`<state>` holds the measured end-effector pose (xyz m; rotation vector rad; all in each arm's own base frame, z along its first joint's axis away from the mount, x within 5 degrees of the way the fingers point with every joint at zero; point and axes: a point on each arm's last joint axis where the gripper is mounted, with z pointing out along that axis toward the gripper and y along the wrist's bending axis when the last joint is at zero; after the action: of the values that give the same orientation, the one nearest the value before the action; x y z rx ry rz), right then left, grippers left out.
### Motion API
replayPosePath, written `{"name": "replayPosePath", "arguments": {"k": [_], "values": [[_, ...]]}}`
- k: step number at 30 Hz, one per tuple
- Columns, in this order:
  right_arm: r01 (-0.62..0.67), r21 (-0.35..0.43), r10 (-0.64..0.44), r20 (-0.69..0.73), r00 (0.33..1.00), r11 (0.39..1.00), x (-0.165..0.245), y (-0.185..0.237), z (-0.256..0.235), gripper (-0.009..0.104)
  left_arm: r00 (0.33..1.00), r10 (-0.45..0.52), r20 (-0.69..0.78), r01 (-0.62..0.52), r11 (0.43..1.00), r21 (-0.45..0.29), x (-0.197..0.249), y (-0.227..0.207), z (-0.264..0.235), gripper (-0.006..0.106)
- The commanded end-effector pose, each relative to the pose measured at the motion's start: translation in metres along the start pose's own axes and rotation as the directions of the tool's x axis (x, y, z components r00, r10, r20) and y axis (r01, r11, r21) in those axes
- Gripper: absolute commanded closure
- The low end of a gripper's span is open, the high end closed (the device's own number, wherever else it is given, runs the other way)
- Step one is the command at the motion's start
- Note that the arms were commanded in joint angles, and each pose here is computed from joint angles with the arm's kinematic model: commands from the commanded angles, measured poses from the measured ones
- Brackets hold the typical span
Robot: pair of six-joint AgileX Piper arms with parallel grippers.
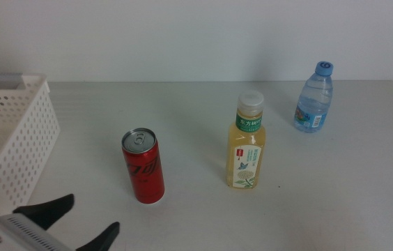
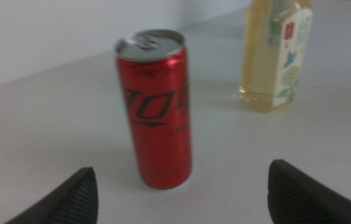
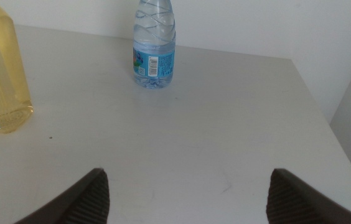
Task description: Use arms to grab the bottles and put them into the dustbin to the left of the table.
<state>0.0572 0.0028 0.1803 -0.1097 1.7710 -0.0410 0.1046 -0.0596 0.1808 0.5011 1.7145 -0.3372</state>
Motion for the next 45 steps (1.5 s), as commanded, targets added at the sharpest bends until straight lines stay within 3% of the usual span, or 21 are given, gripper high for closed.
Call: {"name": "replayPosePath", "arguments": {"k": [1, 6, 24, 45], "values": [[0.013, 0.023, -0.014, 0.071, 0.997, 1.0, -0.01, -0.002, 0.0, 0.031, 0.997, -0.038, 0.074, 0.037, 0.999, 0.006, -0.004, -0.002, 0.009, 0.007], [0.013, 0.023, -0.014, 0.071, 0.997, 1.0, -0.01, -0.002, 0.0, 0.031, 0.998, -0.051, 0.042, 0.052, 0.999, -0.016, 0.005, -0.002, 0.024, 0.007], [0.013, 0.023, -0.014, 0.071, 0.997, 1.0, -0.01, -0.002, 0.0, 0.031, 0.988, -0.031, 0.154, 0.045, 0.995, -0.091, 0.006, 0.004, 0.037, 0.007], [0.013, 0.023, -0.014, 0.071, 0.997, 1.0, -0.01, -0.002, 0.0, 0.031, 0.989, -0.067, 0.131, 0.08, 0.992, -0.094, -0.011, 0.004, 0.064, 0.007]]}}
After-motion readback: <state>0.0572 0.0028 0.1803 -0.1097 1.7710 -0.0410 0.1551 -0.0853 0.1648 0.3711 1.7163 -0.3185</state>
